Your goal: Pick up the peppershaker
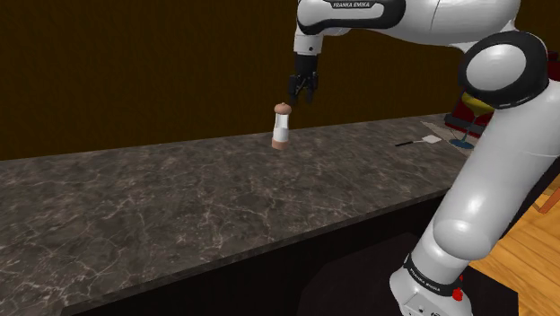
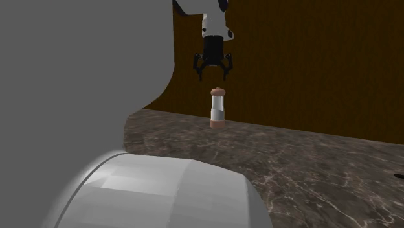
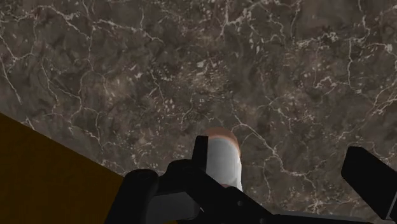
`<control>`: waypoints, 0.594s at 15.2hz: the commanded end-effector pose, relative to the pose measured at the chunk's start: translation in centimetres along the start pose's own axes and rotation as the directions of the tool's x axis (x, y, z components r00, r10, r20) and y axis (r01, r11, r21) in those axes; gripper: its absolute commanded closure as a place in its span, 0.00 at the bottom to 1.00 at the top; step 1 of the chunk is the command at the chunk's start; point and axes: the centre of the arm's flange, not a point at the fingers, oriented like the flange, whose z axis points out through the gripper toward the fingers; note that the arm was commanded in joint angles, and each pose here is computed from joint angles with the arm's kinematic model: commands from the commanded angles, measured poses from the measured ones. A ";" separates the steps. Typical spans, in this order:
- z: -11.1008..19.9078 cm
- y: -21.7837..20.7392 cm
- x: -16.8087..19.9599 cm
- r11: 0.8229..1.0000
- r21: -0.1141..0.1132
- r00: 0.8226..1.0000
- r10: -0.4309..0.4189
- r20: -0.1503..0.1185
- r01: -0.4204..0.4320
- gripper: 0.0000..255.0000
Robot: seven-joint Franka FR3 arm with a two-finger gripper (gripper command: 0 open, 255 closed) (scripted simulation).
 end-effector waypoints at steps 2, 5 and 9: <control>0.5 1.8 4.5 0.999 0.031 1.000 0.006 0.025 -0.007 0.00; 1.1 3.4 8.6 0.998 0.062 0.999 0.012 0.049 -0.015 0.00; 2.7 3.6 9.2 0.998 0.066 0.999 0.012 0.052 -0.016 0.00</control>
